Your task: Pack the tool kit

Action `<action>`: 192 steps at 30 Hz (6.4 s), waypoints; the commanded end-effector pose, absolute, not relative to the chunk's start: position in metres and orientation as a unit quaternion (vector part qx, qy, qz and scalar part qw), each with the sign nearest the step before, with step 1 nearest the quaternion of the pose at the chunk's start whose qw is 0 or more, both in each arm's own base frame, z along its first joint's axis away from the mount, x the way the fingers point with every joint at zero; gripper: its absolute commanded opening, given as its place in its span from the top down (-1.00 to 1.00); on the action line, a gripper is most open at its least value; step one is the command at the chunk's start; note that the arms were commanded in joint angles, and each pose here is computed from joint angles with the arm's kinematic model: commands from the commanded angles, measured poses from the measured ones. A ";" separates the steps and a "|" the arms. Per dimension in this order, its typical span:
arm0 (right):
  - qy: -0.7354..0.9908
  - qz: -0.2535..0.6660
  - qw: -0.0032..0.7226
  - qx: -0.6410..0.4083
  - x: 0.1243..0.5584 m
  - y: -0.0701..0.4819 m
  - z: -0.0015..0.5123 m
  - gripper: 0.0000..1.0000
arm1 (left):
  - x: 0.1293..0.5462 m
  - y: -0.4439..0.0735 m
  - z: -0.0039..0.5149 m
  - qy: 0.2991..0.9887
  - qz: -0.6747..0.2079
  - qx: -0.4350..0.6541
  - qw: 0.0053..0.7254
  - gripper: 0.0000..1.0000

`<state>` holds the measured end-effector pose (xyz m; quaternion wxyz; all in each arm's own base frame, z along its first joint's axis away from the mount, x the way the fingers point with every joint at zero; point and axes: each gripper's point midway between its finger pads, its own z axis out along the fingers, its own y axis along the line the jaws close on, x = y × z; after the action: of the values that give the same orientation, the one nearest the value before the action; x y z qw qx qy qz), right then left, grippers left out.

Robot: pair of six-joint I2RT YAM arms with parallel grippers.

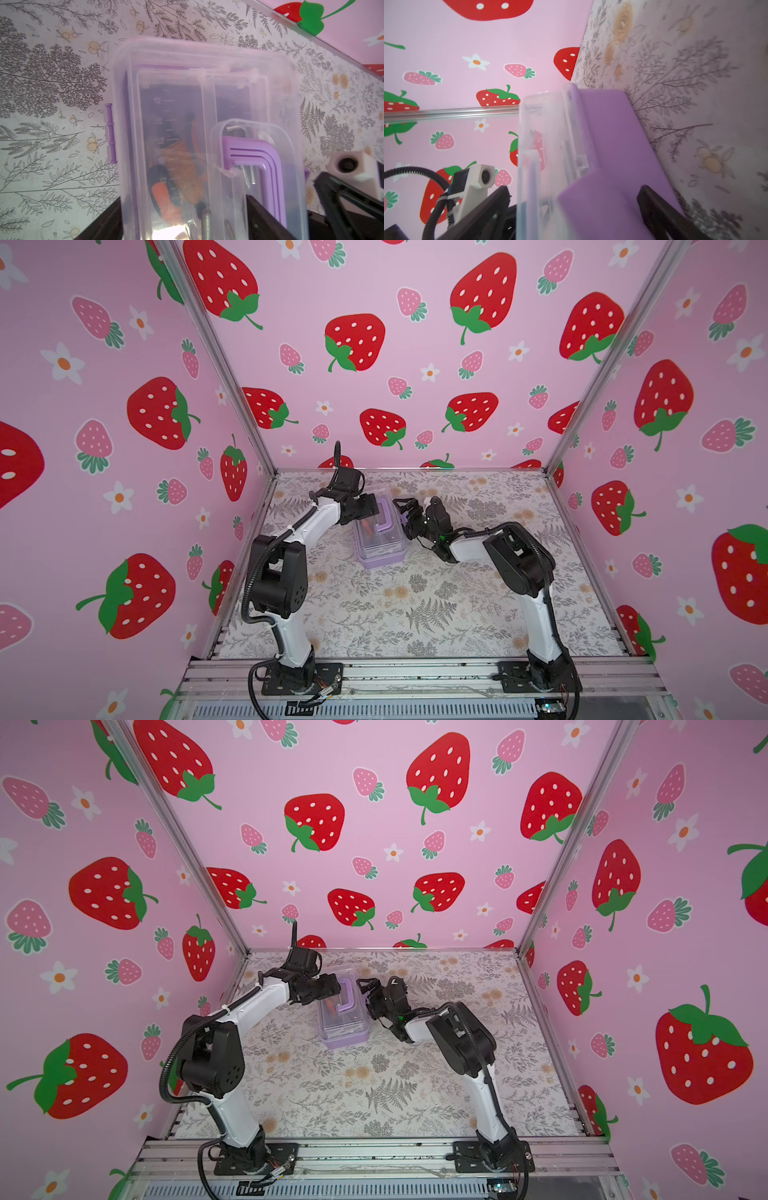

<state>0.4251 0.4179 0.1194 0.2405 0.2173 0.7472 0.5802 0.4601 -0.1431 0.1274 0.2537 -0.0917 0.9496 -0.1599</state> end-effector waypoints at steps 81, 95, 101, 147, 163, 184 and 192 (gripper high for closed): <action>0.773 0.607 0.171 0.068 0.405 0.361 0.078 -0.09 | 0.416 -0.200 0.099 0.977 -0.153 0.073 0.128 -0.86; 0.766 0.616 0.167 0.078 0.401 0.337 0.073 0.23 | 0.421 -0.191 0.153 0.970 -0.141 0.062 0.188 -0.97; 0.762 0.622 0.166 0.071 0.401 0.336 0.080 0.29 | 0.422 -0.184 0.183 0.964 -0.135 0.054 0.222 -0.97; 0.677 0.724 0.090 0.096 0.382 0.336 0.095 0.91 | 0.420 -0.241 0.131 0.972 -0.137 0.050 0.186 1.00; 0.664 0.736 0.104 0.079 0.386 0.336 0.108 0.98 | 0.402 -0.251 0.106 0.976 -0.136 0.053 0.161 1.00; 0.705 0.690 0.152 0.061 0.393 0.321 0.093 1.00 | 0.395 -0.250 0.094 0.979 -0.134 0.052 0.146 1.00; 0.744 0.649 0.139 0.076 0.394 0.319 0.058 1.00 | 0.397 -0.252 0.092 0.979 -0.136 0.051 0.143 1.00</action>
<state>0.3889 0.3227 0.0611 0.1169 0.0866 0.7390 0.6578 0.4254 -0.2548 0.1358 0.2238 0.0482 0.9607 -0.1570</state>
